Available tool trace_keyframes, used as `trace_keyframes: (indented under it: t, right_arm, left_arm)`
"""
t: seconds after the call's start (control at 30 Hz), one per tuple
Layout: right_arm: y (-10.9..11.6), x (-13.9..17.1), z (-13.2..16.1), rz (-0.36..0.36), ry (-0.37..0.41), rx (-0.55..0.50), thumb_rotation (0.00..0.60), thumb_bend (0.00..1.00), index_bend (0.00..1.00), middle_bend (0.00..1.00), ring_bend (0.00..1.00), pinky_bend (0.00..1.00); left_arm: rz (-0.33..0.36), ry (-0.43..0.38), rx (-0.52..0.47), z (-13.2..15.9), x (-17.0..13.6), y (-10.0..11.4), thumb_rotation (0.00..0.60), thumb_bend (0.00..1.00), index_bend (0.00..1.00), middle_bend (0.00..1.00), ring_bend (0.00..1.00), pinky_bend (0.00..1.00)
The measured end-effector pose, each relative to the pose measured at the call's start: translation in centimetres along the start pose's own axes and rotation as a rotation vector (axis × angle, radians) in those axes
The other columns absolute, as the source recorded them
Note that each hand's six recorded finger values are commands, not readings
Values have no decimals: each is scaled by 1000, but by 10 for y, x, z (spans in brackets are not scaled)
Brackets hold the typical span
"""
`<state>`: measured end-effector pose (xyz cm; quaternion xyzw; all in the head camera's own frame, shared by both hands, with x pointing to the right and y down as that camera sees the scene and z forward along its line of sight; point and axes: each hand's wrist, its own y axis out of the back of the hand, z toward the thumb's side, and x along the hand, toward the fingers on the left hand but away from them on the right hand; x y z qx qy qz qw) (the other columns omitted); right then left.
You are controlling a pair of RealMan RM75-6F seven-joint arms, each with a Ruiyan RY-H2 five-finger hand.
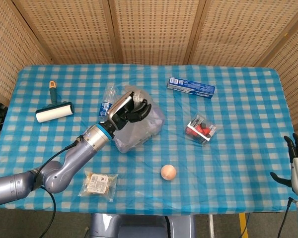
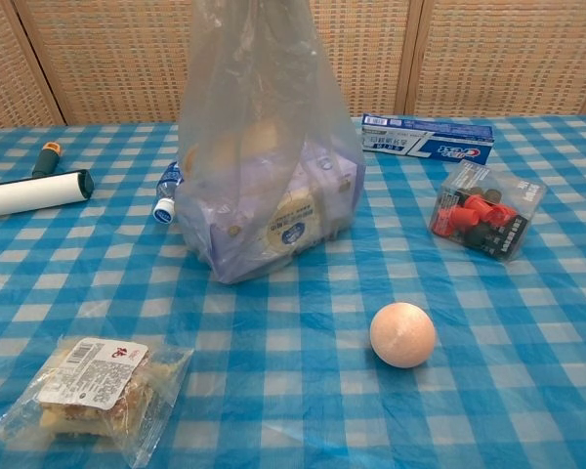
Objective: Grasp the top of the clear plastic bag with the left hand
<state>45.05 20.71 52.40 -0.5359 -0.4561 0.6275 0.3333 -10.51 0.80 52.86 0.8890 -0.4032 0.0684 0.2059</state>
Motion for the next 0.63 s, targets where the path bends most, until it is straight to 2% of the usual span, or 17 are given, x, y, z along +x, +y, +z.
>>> trace_keyframes:
  t: [0.2, 0.27, 0.4, 0.63]
  right_arm:
    - [-1, 1, 1, 2, 5, 3, 600, 0, 0, 0, 0, 0]
    - [-1, 1, 2, 1, 5, 4, 600, 0, 0, 0, 0, 0]
    - [-1, 1, 3, 1, 9, 3, 600, 0, 0, 0, 0, 0]
    - [-1, 1, 3, 0, 8, 5, 600, 0, 0, 0, 0, 0]
  left_arm:
    - [113, -137, 224, 35, -12, 16, 600, 942, 1000, 988, 986, 1000]
    - [150, -183, 264, 49, -18, 19, 600, 940, 1000, 988, 986, 1000]
    - [175, -243, 276, 77, -26, 18, 600, 936, 1000, 988, 986, 1000]
    - [176, -276, 254, 111, -32, 10, 600, 930, 1000, 989, 985, 1000]
